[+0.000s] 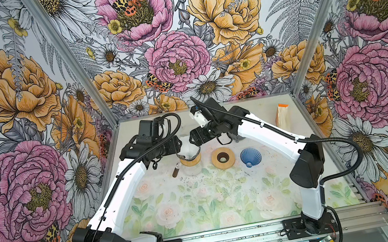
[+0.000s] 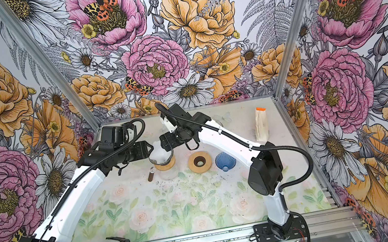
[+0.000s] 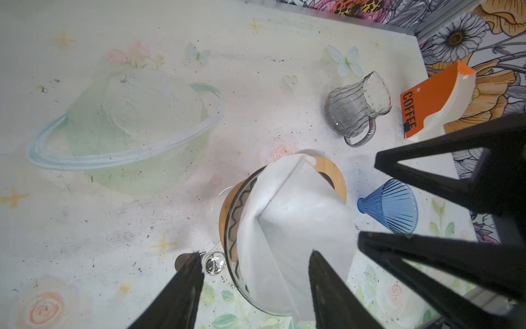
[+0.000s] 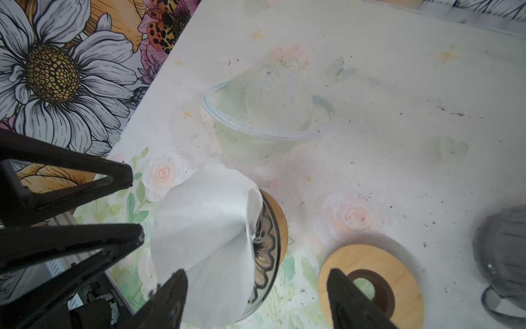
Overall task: Place the coffee filter in the dripper
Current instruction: 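Release the filter, lift right gripper toward wooden ring while left draws back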
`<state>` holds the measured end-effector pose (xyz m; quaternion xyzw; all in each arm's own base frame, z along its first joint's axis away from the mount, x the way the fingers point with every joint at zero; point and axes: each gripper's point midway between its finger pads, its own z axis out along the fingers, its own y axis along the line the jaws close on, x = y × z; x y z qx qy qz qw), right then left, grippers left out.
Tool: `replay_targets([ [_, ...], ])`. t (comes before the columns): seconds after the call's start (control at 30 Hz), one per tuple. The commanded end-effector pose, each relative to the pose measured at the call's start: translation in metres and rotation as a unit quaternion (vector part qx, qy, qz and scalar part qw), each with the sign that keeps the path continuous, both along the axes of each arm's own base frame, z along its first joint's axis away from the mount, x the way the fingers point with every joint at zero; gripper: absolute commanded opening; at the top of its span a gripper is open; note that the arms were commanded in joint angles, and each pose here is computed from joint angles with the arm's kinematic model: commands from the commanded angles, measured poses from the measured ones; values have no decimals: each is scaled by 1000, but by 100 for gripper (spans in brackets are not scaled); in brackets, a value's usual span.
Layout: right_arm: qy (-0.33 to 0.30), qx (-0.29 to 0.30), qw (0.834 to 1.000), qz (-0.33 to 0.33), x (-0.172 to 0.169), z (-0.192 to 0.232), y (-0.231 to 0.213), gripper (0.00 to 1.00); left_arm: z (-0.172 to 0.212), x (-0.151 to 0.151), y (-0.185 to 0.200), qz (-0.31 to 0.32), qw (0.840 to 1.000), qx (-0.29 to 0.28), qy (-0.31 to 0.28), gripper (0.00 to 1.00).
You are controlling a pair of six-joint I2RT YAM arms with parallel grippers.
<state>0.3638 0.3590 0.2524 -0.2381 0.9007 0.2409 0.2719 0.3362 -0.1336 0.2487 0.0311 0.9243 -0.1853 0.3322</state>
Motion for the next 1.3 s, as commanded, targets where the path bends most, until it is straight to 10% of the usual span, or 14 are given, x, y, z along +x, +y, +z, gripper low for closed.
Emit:
replay_targets([
  [0.0, -41, 8, 999, -15, 5, 33, -31, 78, 43, -1, 0, -7, 997, -11, -73, 68],
  [0.33, -18, -15, 998, -52, 0, 12, -100, 75, 66, -30, -3, -45, 986, -33, -155, 89],
  [1.27, 148, -105, 979, -92, 15, -142, -133, 66, -19, -84, -33, -135, 987, -8, -89, 98],
])
